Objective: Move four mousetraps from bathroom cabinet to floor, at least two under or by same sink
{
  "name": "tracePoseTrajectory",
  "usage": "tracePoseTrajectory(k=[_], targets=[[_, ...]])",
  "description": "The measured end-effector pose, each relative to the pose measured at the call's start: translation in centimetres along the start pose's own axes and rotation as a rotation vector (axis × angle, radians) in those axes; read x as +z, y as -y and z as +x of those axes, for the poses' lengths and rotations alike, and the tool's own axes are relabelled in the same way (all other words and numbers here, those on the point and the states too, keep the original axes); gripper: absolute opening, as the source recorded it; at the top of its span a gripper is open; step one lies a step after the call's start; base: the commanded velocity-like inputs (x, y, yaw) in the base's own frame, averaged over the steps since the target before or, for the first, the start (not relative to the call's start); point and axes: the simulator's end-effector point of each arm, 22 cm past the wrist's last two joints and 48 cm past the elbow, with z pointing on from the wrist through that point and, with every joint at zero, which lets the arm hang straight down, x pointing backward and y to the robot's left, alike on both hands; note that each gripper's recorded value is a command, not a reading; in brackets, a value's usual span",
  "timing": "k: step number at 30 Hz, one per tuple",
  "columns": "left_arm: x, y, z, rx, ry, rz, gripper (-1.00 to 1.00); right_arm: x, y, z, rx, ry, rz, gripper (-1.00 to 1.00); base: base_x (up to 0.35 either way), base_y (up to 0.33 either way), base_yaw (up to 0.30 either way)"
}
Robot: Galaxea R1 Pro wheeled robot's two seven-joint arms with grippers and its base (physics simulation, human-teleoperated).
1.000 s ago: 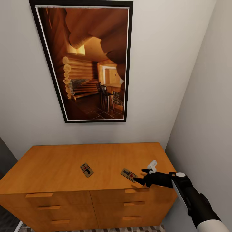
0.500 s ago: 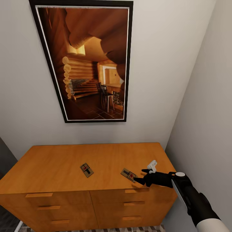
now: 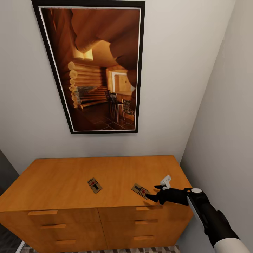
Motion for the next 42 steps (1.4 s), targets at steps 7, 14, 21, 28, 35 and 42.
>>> tracePoseTrajectory(k=[7,14,21,28,35,42], targets=[[0.0,-0.05,-0.01,0.001,0.0,0.0,1.0,0.08,-0.05,0.08,0.003,0.0,-0.002,1.0,0.0,0.0,0.0],[0.0,-0.04,0.0,0.0,0.0,0.0,1.0,0.13,-0.12,0.07,0.003,0.001,-0.004,1.0,0.0,0.0,0.0],[0.0,0.0,0.0,0.0,0.0,0.0,1.0,0.21,-0.22,0.04,0.004,0.002,-0.006,1.0,0.0,0.0,0.0],[0.0,0.0,0.0,0.0,0.0,0.0,1.0,0.22,-0.23,0.04,0.004,0.002,-0.006,1.0,0.0,0.0,0.0],[0.0,-0.02,0.0,0.0,0.0,0.0,1.0,0.22,-0.23,0.04,0.004,0.002,-0.006,1.0,0.0,0.02,0.0],[0.0,-0.01,0.0,0.0,0.0,0.0,1.0,0.27,-0.29,0.01,0.004,0.003,-0.007,1.0,0.0,0.056,0.0]])
